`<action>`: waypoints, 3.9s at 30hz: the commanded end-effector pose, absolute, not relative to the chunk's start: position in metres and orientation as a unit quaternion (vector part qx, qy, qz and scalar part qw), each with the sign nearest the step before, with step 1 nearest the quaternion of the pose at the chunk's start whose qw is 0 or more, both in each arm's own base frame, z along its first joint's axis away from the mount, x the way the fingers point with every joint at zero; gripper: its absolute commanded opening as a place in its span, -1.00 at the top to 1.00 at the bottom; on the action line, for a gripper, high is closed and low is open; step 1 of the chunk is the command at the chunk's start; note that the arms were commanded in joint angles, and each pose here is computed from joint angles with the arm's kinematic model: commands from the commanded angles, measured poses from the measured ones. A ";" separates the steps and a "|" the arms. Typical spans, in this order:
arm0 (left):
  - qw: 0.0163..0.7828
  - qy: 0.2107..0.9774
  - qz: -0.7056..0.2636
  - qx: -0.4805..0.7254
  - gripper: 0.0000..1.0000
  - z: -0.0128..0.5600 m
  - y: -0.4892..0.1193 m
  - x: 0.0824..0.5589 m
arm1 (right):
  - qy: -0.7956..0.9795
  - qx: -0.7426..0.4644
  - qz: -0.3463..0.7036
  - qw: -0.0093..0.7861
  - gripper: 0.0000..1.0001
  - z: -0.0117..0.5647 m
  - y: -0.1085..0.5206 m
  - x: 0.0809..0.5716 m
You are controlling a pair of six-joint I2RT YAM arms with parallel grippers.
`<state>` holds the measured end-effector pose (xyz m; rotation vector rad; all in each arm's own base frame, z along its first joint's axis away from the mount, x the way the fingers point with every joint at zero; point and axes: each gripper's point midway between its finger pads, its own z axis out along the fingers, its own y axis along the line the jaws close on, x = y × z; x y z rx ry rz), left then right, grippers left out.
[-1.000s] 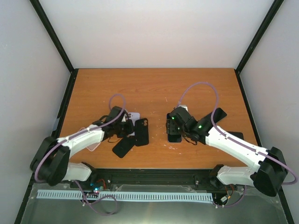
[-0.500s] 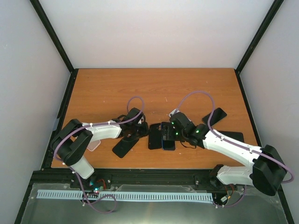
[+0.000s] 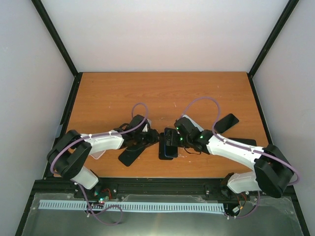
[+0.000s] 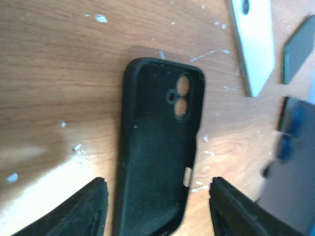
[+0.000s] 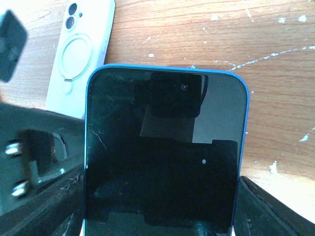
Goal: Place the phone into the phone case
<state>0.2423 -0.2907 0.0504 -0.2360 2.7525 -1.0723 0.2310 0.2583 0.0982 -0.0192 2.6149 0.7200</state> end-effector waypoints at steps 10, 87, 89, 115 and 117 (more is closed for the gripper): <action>0.190 0.897 -0.375 -0.137 -0.99 0.100 -0.240 0.253 | 0.928 0.029 0.307 0.211 -0.05 0.091 0.294 0.258; 0.108 0.917 -0.380 -0.049 0.56 0.046 -0.301 0.242 | 0.950 0.025 0.266 0.163 0.18 0.023 0.252 0.233; 0.106 0.918 -0.379 -0.049 0.57 0.045 -0.300 0.240 | 0.949 0.025 0.269 0.161 0.18 0.022 0.252 0.232; 0.069 0.912 -0.404 -0.035 0.80 0.038 -0.320 0.227 | 0.914 0.020 0.370 0.164 0.24 0.039 0.278 0.228; 0.065 0.913 -0.400 -0.036 0.78 0.035 -0.320 0.225 | 0.909 0.021 0.380 0.168 0.25 0.044 0.280 0.228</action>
